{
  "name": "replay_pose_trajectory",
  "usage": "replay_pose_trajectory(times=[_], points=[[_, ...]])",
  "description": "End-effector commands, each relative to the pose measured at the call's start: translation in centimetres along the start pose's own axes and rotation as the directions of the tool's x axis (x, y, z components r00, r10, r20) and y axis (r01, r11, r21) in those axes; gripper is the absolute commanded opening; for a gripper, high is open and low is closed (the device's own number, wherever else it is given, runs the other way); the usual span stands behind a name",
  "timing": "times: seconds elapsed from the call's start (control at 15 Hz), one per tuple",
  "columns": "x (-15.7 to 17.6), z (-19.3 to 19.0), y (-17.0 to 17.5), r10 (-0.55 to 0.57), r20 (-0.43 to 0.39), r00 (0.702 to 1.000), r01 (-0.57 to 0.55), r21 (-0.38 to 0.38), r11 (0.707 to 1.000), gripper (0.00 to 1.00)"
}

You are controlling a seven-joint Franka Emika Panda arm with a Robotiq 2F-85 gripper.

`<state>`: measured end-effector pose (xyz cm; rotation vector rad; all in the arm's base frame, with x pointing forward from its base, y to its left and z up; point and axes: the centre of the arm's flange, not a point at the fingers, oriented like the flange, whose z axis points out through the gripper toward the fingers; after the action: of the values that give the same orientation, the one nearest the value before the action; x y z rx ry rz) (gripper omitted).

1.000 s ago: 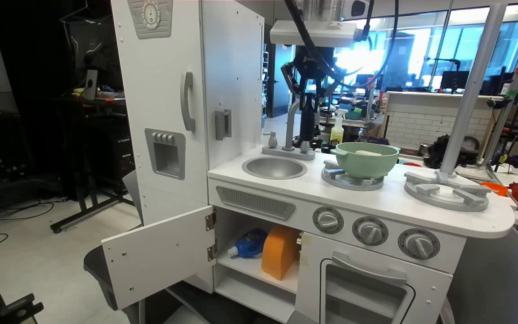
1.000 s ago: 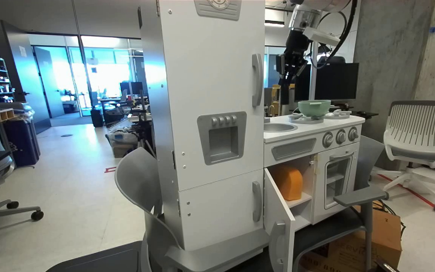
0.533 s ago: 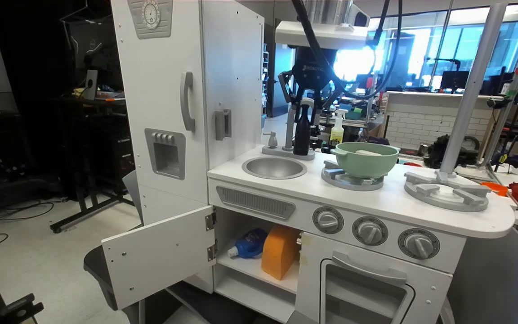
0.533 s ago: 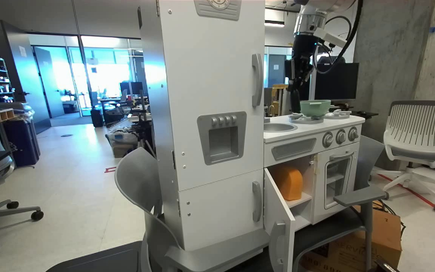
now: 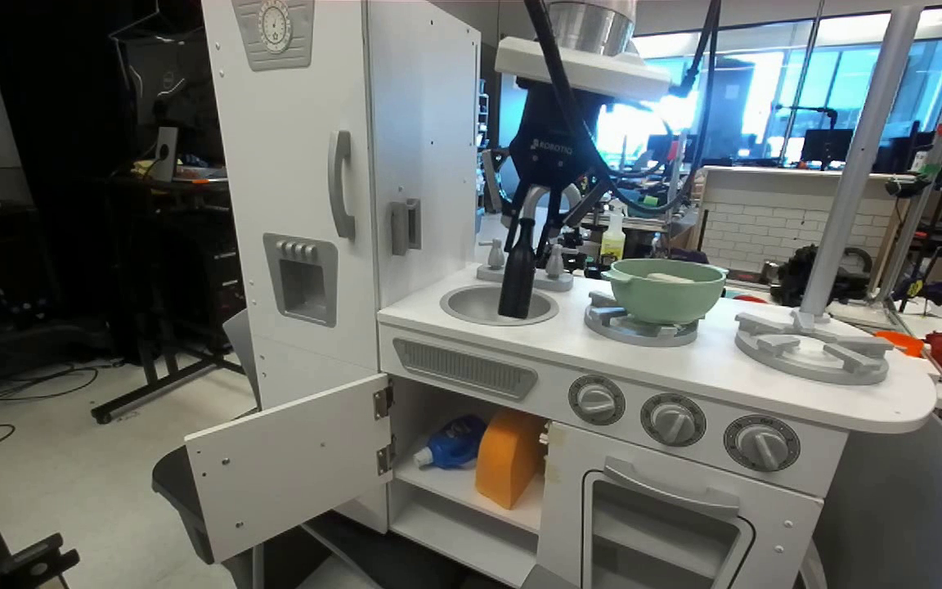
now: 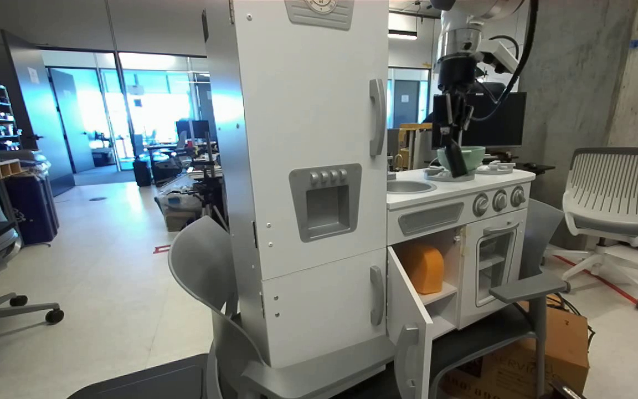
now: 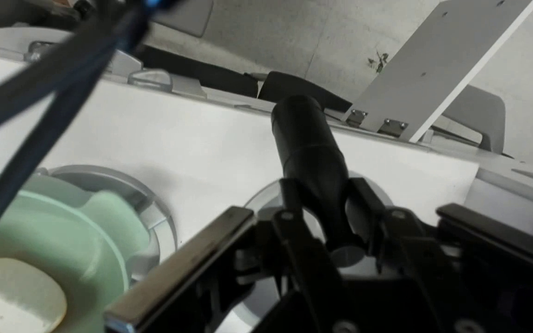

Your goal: Put the orange object inside the cupboard

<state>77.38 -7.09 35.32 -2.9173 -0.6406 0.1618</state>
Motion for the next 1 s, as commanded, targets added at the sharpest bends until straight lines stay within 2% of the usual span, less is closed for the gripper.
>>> replay_pose_trajectory(times=[0.0,0.2,0.33,0.53,0.8,0.93], points=[[-6.4,3.3,-3.0,-0.037,0.090,0.995,0.039,-0.016,0.999,0.08],[-7.5,4.0,-3.0,-0.051,0.200,0.979,0.046,0.027,0.999,0.08],[-8.5,4.4,-3.2,-0.068,0.283,0.957,0.051,0.067,0.996,0.08],[-10.2,5.2,-3.6,-0.102,0.402,0.910,0.071,0.091,0.993,0.08],[-11.6,6.1,-3.7,-0.148,0.524,0.839,0.123,0.082,0.989,0.08],[-12.1,6.4,-3.9,-0.165,0.558,0.813,0.142,0.085,0.986,0.08]])
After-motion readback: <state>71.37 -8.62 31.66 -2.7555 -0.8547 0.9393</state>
